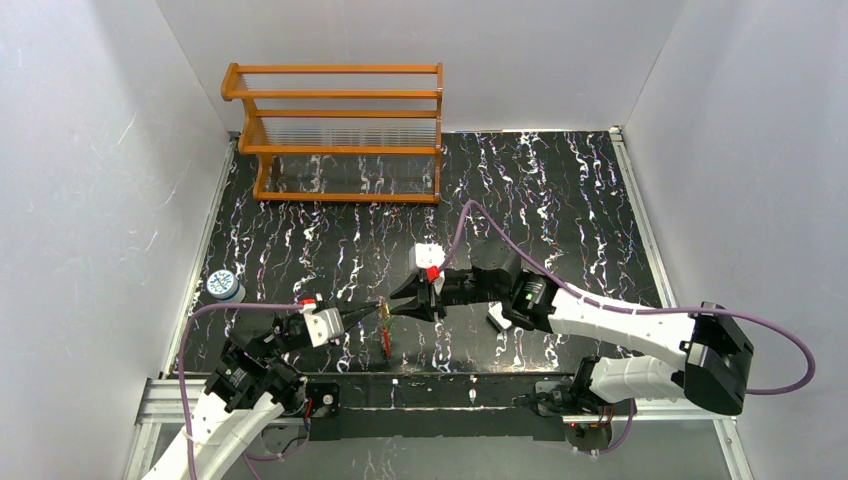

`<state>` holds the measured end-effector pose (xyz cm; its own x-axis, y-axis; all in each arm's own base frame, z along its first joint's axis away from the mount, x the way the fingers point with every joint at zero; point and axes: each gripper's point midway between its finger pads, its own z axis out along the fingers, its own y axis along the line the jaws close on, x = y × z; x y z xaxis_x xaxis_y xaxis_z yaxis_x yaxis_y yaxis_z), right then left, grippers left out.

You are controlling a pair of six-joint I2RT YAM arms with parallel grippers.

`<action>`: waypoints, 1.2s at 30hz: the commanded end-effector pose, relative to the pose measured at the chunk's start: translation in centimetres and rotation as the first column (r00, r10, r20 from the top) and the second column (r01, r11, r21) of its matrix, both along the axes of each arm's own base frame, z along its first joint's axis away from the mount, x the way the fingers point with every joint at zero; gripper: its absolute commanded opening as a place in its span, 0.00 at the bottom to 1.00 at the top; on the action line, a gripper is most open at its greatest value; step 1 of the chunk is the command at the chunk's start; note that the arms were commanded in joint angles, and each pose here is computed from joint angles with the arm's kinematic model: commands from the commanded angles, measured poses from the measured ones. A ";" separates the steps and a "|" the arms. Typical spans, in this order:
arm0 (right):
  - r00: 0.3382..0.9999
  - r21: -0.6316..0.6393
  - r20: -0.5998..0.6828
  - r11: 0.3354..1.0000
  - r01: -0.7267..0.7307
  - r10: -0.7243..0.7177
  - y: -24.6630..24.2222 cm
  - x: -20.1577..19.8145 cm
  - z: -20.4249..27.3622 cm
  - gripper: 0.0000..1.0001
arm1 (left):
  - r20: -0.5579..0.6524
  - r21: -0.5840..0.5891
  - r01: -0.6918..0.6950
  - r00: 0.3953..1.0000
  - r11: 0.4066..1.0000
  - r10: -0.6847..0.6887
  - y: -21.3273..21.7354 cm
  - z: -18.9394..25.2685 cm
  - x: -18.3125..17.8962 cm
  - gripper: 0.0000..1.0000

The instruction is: Put the keys on the keyring

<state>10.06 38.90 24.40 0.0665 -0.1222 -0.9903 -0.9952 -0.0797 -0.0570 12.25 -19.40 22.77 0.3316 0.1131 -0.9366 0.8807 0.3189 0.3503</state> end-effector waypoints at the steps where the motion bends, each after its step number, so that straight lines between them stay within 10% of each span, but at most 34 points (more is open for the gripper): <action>1: 1.000 0.078 0.007 0.996 -0.031 0.030 0.9 -0.3 2.9 0.37 | 0.037 -0.032 0.016 0.999 0.999 -0.015 -0.3 1.3 -0.1 0.00; 22: 1.000 0.018 -0.023 1.000 -0.005 0.005 1.8 0.5 0.7 0.01 | 0.027 -0.021 0.030 0.999 0.999 -0.029 -0.5 1.0 -0.2 0.00; 36: 0.999 -0.044 -0.046 0.999 -0.010 0.008 2.6 0.9 -2.0 0.01 | 0.043 -0.029 0.035 0.999 0.999 -0.034 -0.4 1.3 -0.4 0.00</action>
